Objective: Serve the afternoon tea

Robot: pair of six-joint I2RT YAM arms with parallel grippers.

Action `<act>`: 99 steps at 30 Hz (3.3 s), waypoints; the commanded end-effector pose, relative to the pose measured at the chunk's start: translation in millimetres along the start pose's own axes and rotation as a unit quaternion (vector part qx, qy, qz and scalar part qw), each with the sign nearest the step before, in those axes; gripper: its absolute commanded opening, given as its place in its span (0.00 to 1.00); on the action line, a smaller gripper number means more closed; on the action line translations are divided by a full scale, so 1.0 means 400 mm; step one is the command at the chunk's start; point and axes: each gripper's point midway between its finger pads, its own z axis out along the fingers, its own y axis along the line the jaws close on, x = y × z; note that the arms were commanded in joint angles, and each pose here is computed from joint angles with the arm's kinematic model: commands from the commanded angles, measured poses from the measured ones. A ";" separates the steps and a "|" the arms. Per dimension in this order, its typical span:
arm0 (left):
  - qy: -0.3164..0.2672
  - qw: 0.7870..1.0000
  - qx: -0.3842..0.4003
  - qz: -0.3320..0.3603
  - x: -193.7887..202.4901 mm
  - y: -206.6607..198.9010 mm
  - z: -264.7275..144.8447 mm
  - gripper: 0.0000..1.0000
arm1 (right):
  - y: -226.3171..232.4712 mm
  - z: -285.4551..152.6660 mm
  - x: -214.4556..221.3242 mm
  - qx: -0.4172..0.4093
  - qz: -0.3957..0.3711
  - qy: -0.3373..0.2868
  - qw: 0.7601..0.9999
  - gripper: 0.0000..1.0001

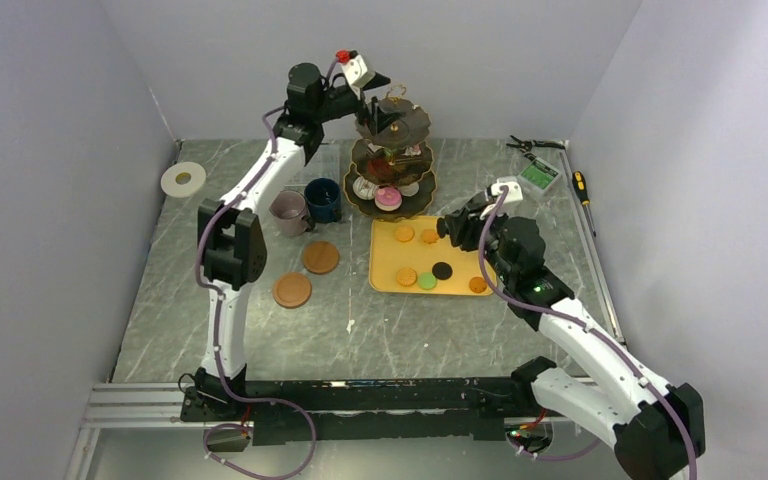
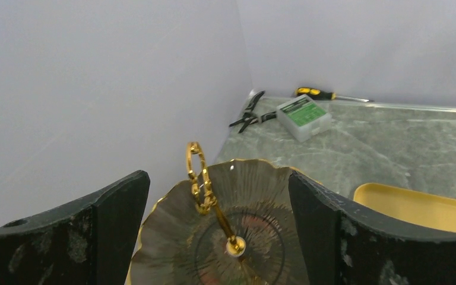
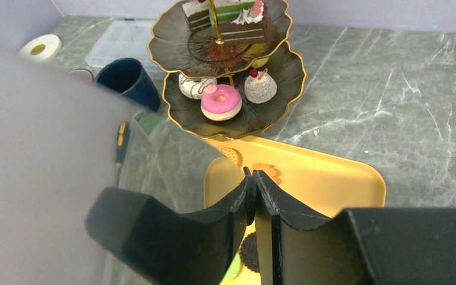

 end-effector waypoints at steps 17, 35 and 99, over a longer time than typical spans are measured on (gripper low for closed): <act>0.394 0.879 -0.255 -0.081 -0.101 -0.049 -0.516 0.93 | -0.005 0.086 0.135 0.050 -0.045 0.056 0.996 0.48; 0.443 0.819 -0.321 -0.173 0.008 -0.139 -0.721 0.93 | -0.038 0.053 0.254 0.101 -0.035 0.076 0.991 0.60; 0.423 0.809 -0.374 -0.164 0.006 -0.060 -0.785 0.93 | 0.128 0.315 -0.177 0.038 -0.055 -0.093 0.993 0.33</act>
